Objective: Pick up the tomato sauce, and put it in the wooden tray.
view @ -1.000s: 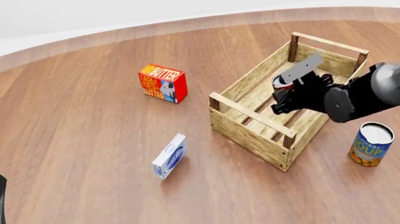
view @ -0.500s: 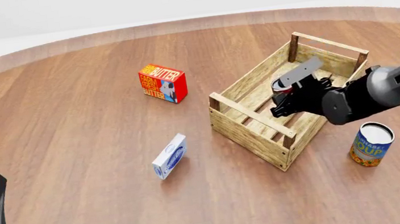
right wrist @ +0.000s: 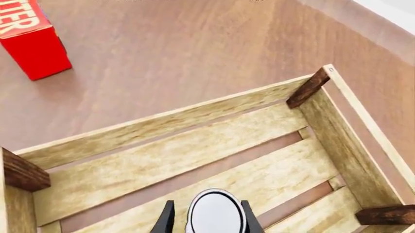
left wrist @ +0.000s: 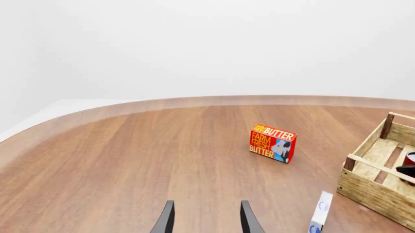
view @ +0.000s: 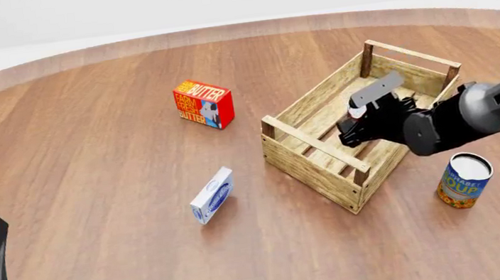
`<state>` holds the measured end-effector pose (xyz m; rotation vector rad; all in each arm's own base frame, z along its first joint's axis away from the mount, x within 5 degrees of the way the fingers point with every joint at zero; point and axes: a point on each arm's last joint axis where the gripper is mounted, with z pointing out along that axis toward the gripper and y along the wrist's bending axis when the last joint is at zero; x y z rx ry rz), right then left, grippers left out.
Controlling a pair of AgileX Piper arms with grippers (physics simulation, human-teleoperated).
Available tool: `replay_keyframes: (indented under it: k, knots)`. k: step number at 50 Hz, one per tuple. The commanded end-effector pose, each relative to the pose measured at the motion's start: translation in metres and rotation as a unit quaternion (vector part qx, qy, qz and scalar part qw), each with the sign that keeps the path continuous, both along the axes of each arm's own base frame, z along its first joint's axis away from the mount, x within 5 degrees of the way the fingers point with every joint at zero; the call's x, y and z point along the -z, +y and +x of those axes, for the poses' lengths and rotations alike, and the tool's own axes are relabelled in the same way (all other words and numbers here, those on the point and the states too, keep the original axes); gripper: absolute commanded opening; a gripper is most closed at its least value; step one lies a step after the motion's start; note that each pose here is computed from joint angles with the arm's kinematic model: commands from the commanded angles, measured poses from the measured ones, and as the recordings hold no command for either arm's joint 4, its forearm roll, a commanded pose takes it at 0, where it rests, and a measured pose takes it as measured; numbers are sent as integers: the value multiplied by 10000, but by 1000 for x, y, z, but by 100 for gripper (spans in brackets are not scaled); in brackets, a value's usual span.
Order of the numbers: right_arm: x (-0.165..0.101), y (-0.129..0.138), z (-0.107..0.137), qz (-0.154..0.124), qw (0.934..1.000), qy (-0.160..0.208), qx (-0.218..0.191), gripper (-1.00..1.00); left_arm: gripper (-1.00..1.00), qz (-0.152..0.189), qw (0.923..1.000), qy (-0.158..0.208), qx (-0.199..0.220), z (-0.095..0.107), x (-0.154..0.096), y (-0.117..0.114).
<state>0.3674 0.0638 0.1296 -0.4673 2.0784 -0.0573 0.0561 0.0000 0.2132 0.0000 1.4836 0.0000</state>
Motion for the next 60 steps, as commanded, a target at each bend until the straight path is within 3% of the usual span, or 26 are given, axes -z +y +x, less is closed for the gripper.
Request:
replay_keyframes:
  k: [1, 17, 45, 60]
  knots:
    - [-2, 1, 0, 50, 10000, -16, 18, 100, 100, 0, 10000, 0, 0, 0, 0, 0]
    - [-17, 1, -4, 84, 9999, -121, 16, 100, 100, 0, 10000, 0, 0, 0, 0, 0]
    - [-68, -5, -16, 166, 9984, -528, 74, 100, 100, 0, 10000, 0, 0, 0, 0, 0]
    - [-108, -5, -25, 398, 9952, -886, 137, 100, 100, 0, 10000, 0, 0, 0, 0, 0]
